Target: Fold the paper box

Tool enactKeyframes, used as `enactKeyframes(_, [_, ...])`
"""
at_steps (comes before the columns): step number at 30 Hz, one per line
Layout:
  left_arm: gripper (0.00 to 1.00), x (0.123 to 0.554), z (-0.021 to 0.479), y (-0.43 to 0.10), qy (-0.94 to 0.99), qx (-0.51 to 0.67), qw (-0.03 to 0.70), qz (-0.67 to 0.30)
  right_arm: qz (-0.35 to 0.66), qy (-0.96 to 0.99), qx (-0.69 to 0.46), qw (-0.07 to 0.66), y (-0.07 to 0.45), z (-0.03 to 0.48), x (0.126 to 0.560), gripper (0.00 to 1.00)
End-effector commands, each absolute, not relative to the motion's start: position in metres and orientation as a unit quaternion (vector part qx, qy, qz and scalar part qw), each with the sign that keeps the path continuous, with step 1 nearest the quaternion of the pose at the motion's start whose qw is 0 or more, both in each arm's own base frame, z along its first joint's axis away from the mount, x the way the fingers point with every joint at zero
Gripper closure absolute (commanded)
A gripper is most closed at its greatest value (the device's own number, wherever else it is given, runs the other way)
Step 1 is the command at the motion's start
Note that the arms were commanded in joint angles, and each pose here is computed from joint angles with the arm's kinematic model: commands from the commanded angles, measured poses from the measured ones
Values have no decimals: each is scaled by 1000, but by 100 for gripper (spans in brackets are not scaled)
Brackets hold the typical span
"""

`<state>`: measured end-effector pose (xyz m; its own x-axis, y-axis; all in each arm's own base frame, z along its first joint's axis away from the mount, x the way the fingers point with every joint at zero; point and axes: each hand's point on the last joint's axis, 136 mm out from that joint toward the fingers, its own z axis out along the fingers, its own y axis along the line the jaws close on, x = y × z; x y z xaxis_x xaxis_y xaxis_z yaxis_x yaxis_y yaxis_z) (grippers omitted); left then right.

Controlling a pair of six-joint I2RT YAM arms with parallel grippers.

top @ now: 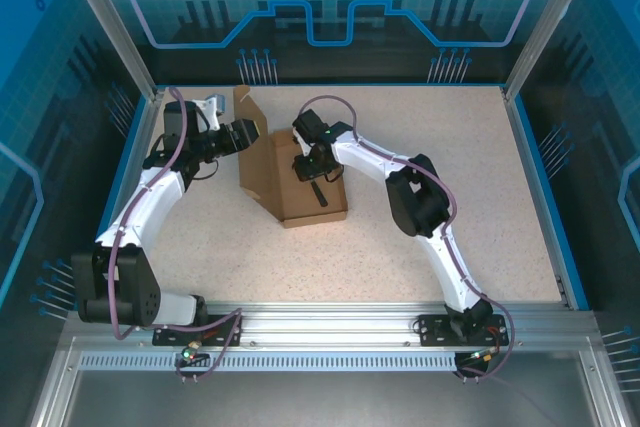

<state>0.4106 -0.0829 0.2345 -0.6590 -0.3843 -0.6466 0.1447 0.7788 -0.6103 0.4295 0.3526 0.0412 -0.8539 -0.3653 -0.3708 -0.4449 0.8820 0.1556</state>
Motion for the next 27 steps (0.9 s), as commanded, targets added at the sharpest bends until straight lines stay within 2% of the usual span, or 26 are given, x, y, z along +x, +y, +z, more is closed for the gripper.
enactKeyframes(1, [35, 405, 242, -90, 845, -51, 416, -334, 145, 944, -220, 200, 349, 91, 422, 59])
enactKeyframes(6, [35, 405, 242, -89, 844, -51, 416, -333, 119, 940, -217, 237, 309, 119, 406, 54])
enactKeyframes(12, [34, 405, 244, -90, 843, -52, 418, -335, 84, 955, -183, 219, 258, 95, 405, 52])
enactKeyframes(23, [35, 411, 243, -104, 840, -44, 406, -357, 184, 954, -156, 180, 274, 58, 396, 47])
enactKeyframes(27, [35, 412, 242, -112, 841, -33, 403, -358, 209, 950, -152, 173, 278, 53, 389, 50])
